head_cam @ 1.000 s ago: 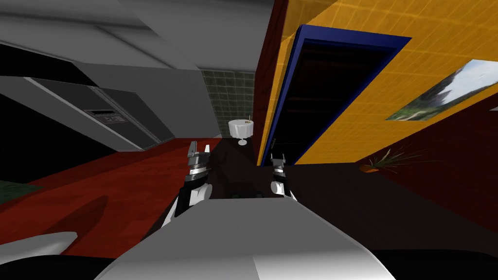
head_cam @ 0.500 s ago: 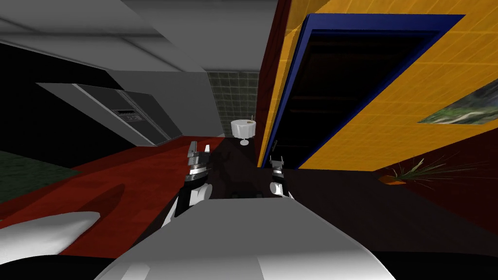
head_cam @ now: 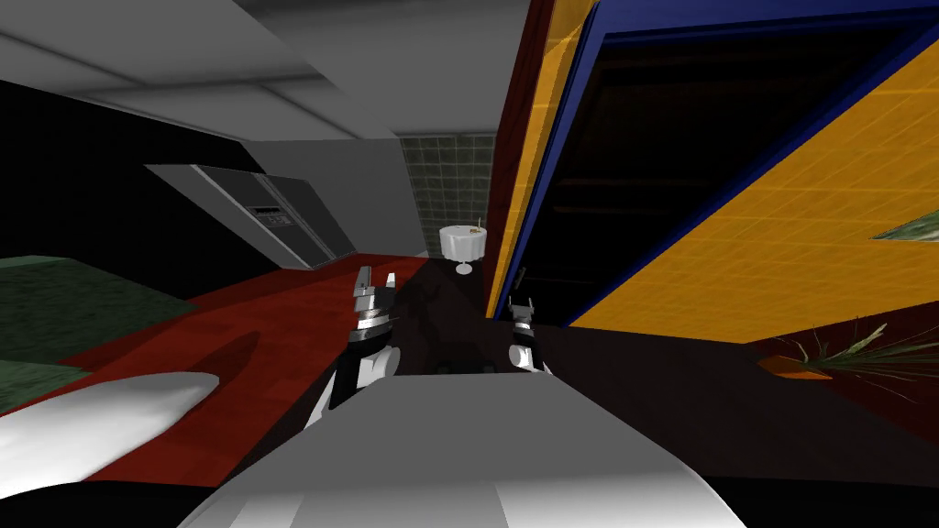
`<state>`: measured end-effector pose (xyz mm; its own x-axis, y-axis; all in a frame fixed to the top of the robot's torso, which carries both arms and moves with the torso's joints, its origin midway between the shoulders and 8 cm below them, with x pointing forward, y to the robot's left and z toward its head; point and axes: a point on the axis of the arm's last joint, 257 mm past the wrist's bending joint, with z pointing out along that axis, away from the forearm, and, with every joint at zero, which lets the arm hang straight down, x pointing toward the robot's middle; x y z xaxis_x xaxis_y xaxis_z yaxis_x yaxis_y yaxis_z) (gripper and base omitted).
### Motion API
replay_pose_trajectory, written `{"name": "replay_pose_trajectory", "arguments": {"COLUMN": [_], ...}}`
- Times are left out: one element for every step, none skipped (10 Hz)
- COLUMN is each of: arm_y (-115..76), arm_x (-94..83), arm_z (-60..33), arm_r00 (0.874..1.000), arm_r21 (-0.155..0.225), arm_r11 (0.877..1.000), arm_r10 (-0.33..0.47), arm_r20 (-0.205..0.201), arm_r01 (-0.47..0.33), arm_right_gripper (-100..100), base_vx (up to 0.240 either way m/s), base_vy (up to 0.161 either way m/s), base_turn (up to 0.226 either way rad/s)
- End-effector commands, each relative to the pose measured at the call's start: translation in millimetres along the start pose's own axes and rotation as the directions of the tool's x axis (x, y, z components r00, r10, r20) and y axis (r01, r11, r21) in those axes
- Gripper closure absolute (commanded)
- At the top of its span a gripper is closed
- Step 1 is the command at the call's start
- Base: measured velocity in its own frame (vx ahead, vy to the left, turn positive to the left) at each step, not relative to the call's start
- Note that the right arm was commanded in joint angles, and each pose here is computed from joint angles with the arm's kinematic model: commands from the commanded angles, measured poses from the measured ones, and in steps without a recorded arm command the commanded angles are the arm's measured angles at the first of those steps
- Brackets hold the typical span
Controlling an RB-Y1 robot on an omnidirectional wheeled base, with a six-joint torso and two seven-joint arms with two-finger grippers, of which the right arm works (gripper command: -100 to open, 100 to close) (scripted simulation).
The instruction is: Pull the door open
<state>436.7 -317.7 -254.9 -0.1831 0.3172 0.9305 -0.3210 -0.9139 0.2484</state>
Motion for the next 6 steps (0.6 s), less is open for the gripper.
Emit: {"name": "replay_pose_trajectory", "arguments": {"arm_y": [-1.2,-1.4,-1.4,-1.2,-0.9,-0.4], "arm_x": [-9.0,-16.0,-23.0,-29.9,-36.8,-43.3], "arm_z": [-2.1,-3.5,-4.9,-6.5,-8.0,-9.6], "arm_r00": [1.0,0.999,0.998,0.996,0.995,0.993], "arm_r21": [0.0,-0.001,-0.002,-0.004,-0.007,-0.009], "arm_r11": [1.0,0.999,0.999,0.998,0.997,0.996], "arm_r10": [0.018,0.033,0.047,0.06,0.074,0.086], "arm_r20": [0.017,0.031,0.045,0.059,0.072,0.086], "arm_r01": [-0.018,-0.033,-0.047,-0.06,-0.073,-0.086], "arm_right_gripper": [-100,-100,-100,-100,-100,-100], "base_vx": [0.018,0.031,0.033,0.032,0.04,0.045], "base_vy": [-0.075,-0.086,-0.101,-0.109,-0.125,-0.129], "base_turn": [0.07,0.116,0.152,0.133,0.127,0.14]}}
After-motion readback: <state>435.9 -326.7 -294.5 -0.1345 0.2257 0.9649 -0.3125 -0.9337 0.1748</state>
